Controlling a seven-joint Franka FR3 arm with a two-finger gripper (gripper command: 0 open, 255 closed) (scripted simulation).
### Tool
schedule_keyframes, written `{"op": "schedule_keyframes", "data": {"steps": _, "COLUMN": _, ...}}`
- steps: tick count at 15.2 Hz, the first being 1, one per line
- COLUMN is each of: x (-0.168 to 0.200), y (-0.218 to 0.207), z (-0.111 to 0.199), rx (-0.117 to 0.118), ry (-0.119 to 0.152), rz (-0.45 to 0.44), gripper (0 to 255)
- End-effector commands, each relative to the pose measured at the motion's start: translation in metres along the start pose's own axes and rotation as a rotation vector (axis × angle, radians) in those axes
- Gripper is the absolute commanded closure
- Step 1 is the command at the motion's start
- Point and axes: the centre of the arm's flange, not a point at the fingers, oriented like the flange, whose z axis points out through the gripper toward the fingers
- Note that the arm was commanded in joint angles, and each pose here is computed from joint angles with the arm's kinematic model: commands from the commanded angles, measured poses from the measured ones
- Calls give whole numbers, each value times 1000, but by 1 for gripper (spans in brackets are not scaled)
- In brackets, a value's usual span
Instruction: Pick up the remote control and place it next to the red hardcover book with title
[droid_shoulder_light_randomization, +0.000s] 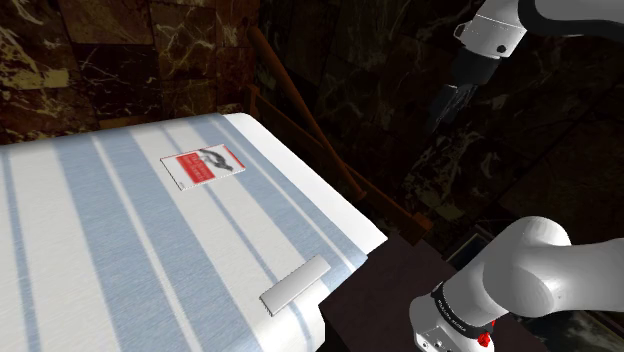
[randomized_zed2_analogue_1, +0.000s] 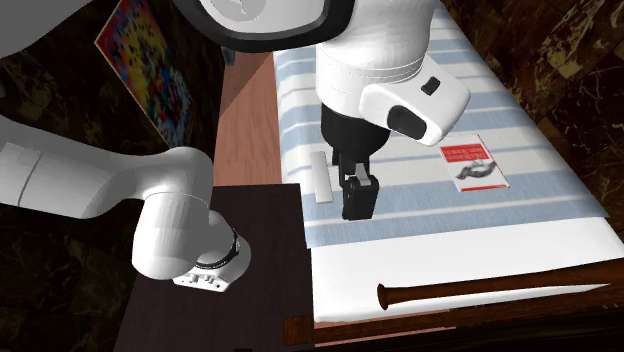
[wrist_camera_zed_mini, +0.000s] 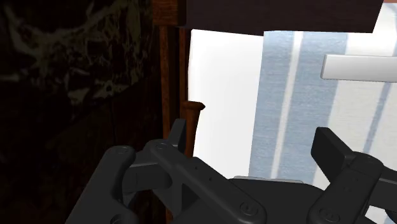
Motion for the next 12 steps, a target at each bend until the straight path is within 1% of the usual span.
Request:
{"op": "schedule_keyframes", "data": {"steps": 1, "x": 0, "y": 0, "z": 0, "rx": 0, "ry": 0, "rz": 0, "gripper": 0}}
{"op": "schedule_keyframes", "data": {"steps": 7, "x": 29, "y": -42, "z": 59, "rx": 4, "ry": 9, "rz": -217, "gripper": 0}}
{"op": "schedule_keyframes", "data": {"steps": 12, "x": 47, "y": -82, "z": 108, "rx": 8, "ry": 17, "rz": -398, "gripper": 0}}
